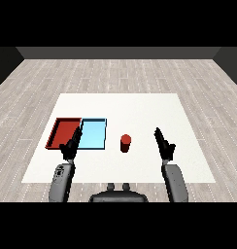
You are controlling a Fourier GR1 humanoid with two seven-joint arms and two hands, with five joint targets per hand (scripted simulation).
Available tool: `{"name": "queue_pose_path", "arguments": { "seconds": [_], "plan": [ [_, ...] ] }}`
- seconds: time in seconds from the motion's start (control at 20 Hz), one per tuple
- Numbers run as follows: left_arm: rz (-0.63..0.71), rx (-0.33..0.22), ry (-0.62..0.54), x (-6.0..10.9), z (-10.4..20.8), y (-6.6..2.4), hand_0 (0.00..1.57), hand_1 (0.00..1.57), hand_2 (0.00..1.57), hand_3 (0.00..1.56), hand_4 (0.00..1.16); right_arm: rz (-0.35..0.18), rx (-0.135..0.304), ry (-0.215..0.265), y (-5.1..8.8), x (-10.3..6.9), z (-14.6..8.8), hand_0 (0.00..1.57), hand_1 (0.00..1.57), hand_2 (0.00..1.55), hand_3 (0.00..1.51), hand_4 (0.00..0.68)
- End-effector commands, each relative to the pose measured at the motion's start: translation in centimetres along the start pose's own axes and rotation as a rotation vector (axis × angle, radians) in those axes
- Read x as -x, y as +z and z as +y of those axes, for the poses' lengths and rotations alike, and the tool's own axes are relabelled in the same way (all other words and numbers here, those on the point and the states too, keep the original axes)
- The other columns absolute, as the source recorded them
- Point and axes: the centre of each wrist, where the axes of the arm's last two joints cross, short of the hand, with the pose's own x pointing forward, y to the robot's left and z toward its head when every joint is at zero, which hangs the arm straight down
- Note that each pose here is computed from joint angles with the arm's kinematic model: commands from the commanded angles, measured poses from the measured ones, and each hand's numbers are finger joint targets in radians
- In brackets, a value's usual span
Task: Pick the red can and put it in the red box
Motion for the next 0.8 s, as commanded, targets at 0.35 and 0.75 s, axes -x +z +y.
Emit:
{"name": "queue_pose_path", "arguments": {
  "seconds": [0.35,0.75],
  "plan": [
    [-0.380,-0.022,0.062,-4.0,-0.5,-0.88,0.00,0.00,0.00,0.00,0.00,-0.336,-0.024,-0.104,2.3,-2.0,-2.6,0.00,0.00,0.00,0.00,0.000],
    [-0.452,-0.030,0.066,0.3,-2.1,0.13,0.00,0.00,0.00,0.00,0.00,-0.384,-0.028,-0.099,3.0,0.7,-3.3,0.00,0.00,0.00,0.00,0.000]
  ]
}}
